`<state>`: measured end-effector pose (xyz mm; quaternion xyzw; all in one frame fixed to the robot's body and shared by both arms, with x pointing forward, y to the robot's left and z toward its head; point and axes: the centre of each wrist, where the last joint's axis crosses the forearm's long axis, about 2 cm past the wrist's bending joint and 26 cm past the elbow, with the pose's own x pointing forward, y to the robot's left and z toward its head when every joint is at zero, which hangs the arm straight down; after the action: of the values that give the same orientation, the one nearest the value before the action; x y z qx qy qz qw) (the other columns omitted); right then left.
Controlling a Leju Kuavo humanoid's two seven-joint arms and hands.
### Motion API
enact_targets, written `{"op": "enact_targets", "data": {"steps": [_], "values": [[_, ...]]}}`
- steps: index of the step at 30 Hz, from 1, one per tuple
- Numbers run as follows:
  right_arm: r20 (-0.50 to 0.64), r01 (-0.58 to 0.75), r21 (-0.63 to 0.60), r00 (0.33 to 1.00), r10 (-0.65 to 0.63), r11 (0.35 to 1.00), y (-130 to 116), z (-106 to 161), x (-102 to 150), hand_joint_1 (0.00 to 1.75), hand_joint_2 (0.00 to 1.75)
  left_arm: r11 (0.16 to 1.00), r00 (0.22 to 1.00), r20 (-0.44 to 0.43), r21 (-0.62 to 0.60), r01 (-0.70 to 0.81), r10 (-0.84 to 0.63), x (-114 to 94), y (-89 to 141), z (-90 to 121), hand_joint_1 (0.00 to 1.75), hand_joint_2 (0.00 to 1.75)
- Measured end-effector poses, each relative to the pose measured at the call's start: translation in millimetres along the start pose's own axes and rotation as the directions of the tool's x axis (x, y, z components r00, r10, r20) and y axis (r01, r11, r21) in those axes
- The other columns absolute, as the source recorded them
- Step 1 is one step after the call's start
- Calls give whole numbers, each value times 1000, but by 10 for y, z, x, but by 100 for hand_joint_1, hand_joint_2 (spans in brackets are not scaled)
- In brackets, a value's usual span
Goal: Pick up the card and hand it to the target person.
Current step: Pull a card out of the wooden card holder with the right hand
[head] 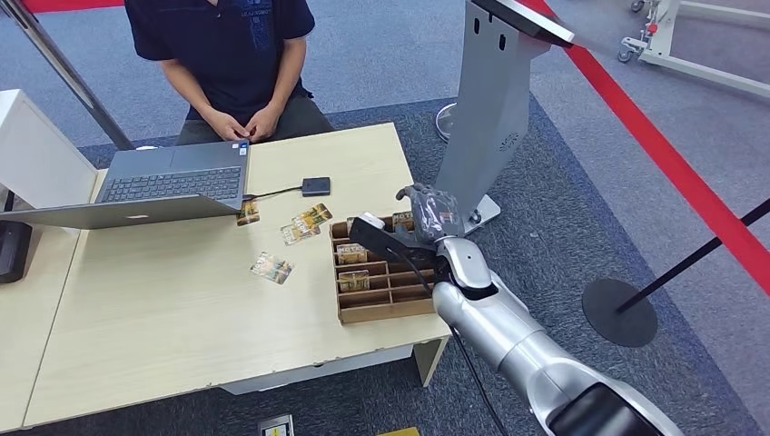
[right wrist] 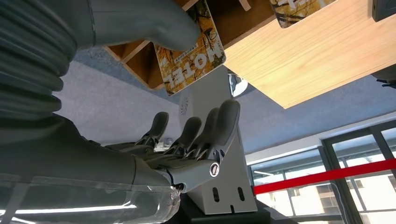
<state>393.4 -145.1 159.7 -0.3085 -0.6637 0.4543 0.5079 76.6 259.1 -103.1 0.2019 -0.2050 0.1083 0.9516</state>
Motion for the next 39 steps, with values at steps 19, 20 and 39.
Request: {"op": "enact_targets", "data": {"steps": [19, 20, 39], "values": [[1, -28, 19, 1000, 28, 999, 17, -4, 23, 85, 175, 1000, 1000, -1, 10, 1, -1, 0, 2, 0, 0, 0], [2, -29, 21, 1000, 29, 999, 19, -5, 25, 86, 175, 1000, 1000, -1, 10, 1, -1, 0, 2, 0, 0, 0], [-14, -54, 42, 998, 55, 998, 21, -35, 43, 117, 175, 1000, 1000, -5, 12, 2, -2, 1, 3, 0, 0, 0]]}}
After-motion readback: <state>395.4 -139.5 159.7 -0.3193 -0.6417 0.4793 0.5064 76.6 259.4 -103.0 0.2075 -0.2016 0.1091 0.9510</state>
